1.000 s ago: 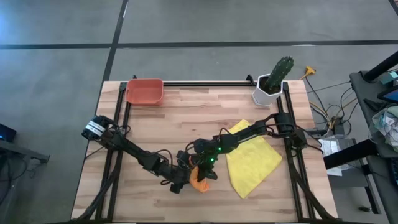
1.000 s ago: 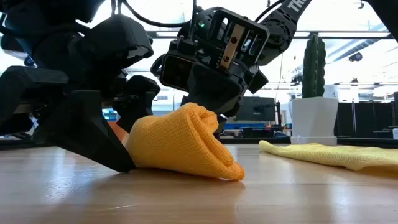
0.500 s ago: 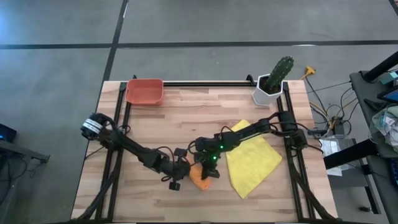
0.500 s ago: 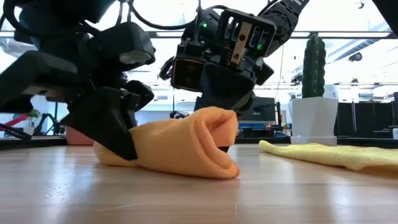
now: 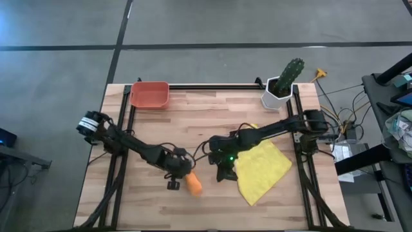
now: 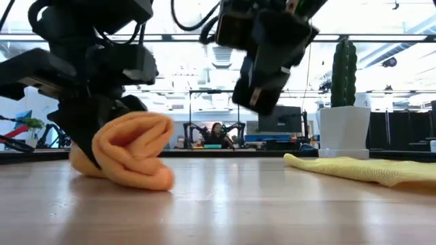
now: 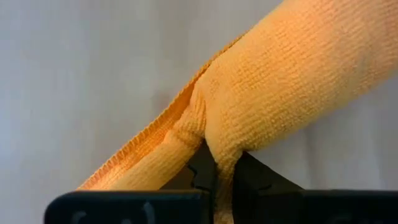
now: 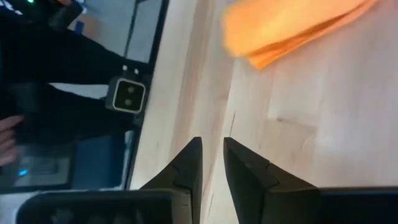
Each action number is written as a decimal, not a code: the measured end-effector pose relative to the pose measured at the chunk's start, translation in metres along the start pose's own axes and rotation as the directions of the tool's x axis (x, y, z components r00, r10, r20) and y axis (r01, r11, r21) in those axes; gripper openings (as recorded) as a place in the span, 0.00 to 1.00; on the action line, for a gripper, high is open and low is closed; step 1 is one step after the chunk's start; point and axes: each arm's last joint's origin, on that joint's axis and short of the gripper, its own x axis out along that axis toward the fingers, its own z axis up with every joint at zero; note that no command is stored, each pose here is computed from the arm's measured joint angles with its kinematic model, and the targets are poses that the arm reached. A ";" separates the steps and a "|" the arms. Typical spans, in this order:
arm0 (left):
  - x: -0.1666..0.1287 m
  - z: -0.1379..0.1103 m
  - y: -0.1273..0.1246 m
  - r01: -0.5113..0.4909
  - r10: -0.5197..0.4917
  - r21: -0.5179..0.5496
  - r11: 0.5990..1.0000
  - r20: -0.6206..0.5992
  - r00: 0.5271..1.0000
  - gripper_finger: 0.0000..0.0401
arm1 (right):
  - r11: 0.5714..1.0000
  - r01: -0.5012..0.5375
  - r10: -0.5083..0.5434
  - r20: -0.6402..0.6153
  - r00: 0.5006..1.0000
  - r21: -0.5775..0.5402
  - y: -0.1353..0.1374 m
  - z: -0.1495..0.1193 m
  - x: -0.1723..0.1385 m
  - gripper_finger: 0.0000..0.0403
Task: Roll microfiber towels into tight, uniform cylinder then place into a basket
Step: Put the rolled orange towel into the orange bin
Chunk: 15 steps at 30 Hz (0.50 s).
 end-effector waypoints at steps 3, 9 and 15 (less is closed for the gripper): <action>-0.020 -0.004 0.012 -0.026 0.025 -0.052 0.998 -0.032 0.999 0.01 | 0.999 0.051 -0.051 0.034 0.998 -0.018 0.016 0.000 -0.019 0.15; -0.070 -0.012 0.050 -0.068 0.056 -0.251 0.965 -0.053 0.997 0.01 | 0.985 0.165 -0.153 0.173 0.973 -0.052 0.045 0.002 -0.058 0.15; -0.119 -0.024 0.088 -0.181 0.208 -0.438 0.881 0.015 0.978 0.00 | 0.960 0.273 -0.246 0.290 0.925 -0.055 0.065 -0.003 -0.089 0.15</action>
